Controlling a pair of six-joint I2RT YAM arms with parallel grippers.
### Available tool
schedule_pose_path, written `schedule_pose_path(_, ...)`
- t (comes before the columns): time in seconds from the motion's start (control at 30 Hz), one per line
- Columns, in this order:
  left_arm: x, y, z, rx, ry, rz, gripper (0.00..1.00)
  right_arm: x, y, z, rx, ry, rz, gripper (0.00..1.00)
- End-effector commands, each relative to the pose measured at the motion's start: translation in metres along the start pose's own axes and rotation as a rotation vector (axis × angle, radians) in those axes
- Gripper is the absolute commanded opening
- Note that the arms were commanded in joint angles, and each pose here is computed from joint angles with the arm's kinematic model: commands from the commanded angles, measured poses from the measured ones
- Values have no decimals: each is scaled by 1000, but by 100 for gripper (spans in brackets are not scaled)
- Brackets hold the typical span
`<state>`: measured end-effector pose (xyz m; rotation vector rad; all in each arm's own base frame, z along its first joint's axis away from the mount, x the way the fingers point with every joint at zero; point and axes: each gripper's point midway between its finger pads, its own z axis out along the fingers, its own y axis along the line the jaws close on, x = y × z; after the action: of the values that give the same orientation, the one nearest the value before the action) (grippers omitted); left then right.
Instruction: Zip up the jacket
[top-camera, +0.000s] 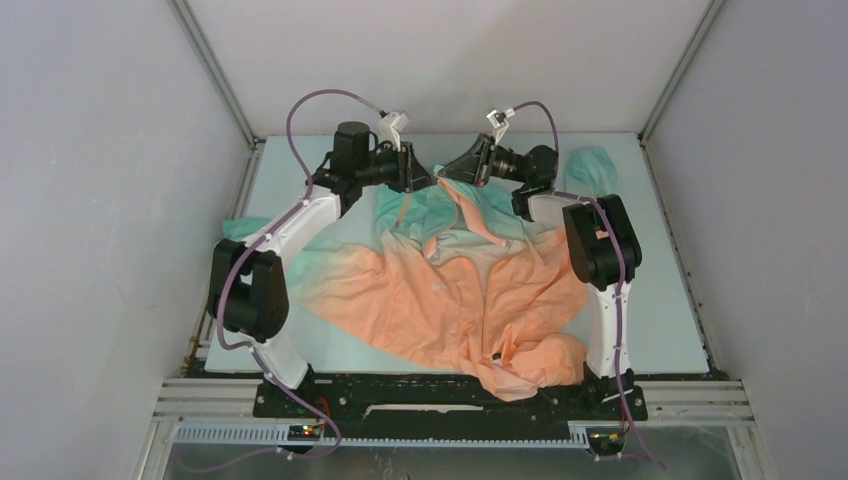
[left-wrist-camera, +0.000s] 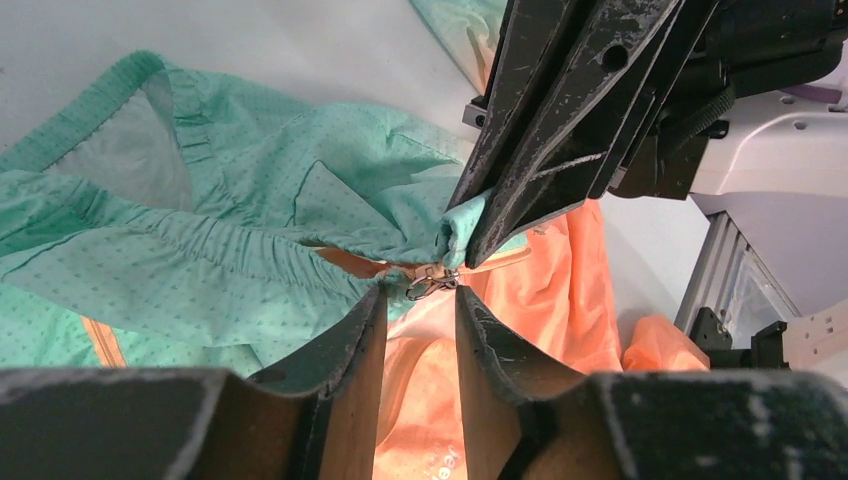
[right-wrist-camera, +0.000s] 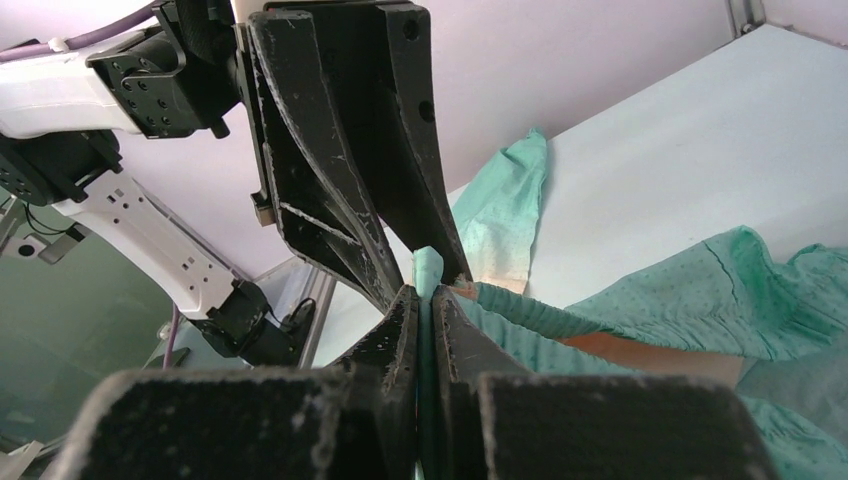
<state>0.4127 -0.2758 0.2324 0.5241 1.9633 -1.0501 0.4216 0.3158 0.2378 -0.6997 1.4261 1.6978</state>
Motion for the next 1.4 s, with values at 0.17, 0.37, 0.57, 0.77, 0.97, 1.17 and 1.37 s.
schedule_pose_path(0.17,-32,-17,-5,14,-68,94,32,-18,19,9,-55,-7,-95,0)
schedule_pose_path(0.37,-38,-21,-10,8,-88,105,31,-17,19,11,-58,0,-96,0)
schedule_pose_path(0.57,-41,-22,-10,7,-94,102,31,-17,20,11,-61,3,-99,0)
schedule_pose_path(0.77,-47,-25,-19,-17,-123,110,36,-17,20,11,-61,4,-99,0)
schedule_pose_path(0.97,-54,-27,-21,-18,-129,100,34,-16,21,12,-66,8,-99,0)
schedule_pose_path(1.17,-49,-27,-17,-3,-116,92,34,-16,20,12,-66,9,-97,0)
schedule_pose_path(1.37,-45,-31,-17,2,-105,101,32,-16,20,12,-67,9,-96,0)
